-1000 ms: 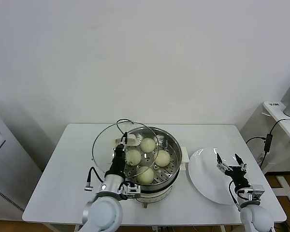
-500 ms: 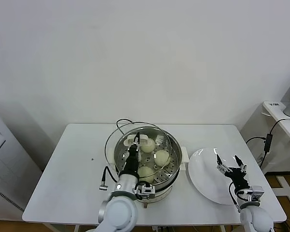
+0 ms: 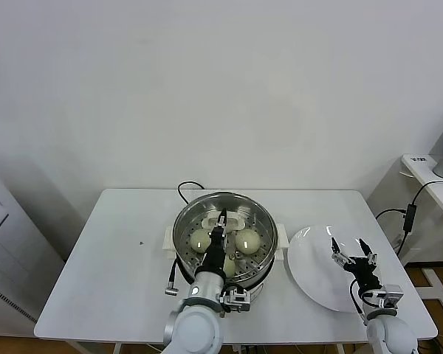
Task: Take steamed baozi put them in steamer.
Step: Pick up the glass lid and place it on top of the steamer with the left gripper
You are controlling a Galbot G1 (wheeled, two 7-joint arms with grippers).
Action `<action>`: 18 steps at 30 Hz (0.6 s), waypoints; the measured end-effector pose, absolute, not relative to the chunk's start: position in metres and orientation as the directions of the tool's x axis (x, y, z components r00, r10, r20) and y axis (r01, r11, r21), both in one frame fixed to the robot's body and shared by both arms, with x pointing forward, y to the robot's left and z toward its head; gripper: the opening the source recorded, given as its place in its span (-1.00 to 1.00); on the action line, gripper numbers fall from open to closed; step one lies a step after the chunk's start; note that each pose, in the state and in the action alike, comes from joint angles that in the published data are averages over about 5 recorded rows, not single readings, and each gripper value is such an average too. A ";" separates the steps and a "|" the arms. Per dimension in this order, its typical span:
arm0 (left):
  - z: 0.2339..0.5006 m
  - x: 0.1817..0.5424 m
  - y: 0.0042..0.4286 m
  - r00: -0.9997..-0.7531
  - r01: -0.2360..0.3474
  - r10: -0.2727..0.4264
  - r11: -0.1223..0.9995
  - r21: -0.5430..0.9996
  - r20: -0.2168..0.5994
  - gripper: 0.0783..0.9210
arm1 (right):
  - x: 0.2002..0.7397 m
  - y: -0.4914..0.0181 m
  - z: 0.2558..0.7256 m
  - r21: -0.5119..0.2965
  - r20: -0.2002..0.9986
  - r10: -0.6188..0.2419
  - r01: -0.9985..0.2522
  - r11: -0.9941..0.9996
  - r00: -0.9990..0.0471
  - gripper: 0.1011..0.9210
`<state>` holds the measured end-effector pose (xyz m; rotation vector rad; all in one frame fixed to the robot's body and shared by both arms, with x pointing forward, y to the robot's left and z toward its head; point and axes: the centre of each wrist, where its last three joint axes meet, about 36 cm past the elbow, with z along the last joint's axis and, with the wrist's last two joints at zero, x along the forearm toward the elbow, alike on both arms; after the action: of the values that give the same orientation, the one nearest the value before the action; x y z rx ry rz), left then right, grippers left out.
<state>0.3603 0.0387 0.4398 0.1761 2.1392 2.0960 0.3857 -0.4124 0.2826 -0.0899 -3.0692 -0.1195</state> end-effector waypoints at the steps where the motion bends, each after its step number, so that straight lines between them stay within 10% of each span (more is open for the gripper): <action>1: 0.439 0.360 0.038 -0.983 -0.014 0.183 0.021 1.000 -0.017 -0.94 | 0.385 -0.413 0.282 0.076 0.072 0.056 0.062 0.995 -0.996 0.76; 18: 0.429 0.364 0.031 -0.984 -0.001 0.180 0.012 1.000 -0.003 -0.94 | 0.383 -0.415 0.280 0.075 0.073 0.057 0.062 0.995 -0.996 0.76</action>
<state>0.3643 0.0307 0.4287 0.1907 2.1393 2.1129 0.3835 -0.4151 0.2798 -0.0913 -3.0675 -0.1188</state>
